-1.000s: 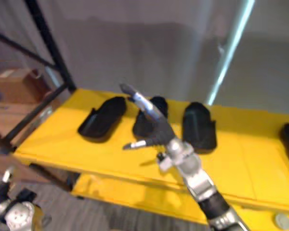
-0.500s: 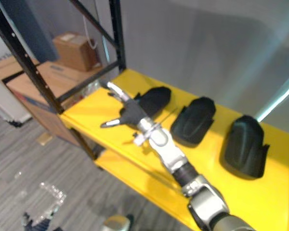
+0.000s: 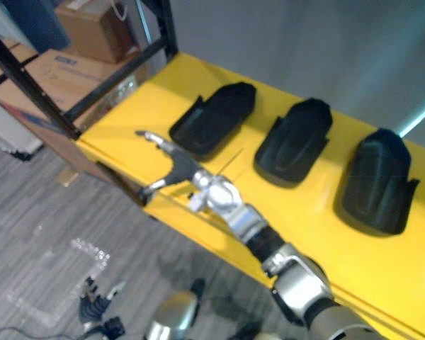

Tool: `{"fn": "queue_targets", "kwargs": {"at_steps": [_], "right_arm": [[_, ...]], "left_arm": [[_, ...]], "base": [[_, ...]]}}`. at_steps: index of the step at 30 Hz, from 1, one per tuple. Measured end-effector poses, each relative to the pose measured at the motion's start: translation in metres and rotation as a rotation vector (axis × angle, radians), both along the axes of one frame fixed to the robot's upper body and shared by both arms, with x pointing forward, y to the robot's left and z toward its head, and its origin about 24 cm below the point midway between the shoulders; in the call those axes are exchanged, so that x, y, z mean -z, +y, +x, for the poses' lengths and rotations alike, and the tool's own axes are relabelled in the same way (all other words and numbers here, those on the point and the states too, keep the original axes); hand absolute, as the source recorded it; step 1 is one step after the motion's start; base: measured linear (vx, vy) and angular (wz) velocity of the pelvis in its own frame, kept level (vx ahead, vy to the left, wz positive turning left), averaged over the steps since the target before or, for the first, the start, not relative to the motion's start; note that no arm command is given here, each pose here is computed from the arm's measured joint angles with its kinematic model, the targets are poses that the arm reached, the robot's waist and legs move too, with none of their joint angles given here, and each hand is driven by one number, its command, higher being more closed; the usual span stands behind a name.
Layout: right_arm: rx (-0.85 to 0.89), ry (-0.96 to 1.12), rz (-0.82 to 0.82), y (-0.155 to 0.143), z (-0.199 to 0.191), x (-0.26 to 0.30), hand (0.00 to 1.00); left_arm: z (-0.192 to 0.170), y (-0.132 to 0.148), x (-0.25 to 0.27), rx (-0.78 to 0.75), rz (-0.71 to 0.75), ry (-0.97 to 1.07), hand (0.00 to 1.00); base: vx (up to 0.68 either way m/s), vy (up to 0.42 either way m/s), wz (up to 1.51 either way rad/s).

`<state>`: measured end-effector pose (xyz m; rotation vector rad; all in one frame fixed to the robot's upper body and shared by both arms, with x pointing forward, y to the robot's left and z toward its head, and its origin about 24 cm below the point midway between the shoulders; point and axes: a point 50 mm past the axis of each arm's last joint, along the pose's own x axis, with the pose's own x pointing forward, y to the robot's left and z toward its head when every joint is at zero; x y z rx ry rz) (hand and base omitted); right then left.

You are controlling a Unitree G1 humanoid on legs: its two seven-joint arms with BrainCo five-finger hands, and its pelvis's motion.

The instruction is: Walk over and take plastic housings, then place them on the shelf

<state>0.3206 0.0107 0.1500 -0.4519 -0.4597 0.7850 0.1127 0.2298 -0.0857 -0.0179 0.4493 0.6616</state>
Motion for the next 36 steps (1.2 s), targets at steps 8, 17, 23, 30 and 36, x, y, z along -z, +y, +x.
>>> {"fn": "queue_targets", "kwargs": {"at_steps": [8, 17, 23, 30, 36], "right_arm": [[-0.019, 0.003, -0.049, 0.002, 0.0, 0.001, 0.0], [0.011, -0.006, -0.083, 0.003, 0.002, 0.001, 0.0], [0.122, -0.064, -0.066, -0.003, 0.013, -0.006, 0.0], [0.216, -0.11, -0.044, -0.009, 0.026, -0.014, 0.0], [0.269, -0.167, 0.011, -0.015, 0.032, -0.029, 0.0]], "left_arm": [[0.002, -0.005, 0.003, 0.045, -0.019, 0.014, 0.0], [0.006, -0.008, 0.003, 0.088, -0.015, 0.016, 0.0], [0.014, -0.015, 0.003, 0.141, -0.019, 0.01, 0.0], [0.019, -0.019, 0.003, 0.143, -0.044, -0.006, 0.0], [0.021, -0.023, 0.002, 0.158, -0.05, -0.01, 0.0]], "base": [[0.0, -0.003, -0.01], [0.0, 0.0, 0.0], [0.0, 0.0, 0.0], [0.0, 0.002, 0.02], [0.0, -0.006, 0.03]]}}
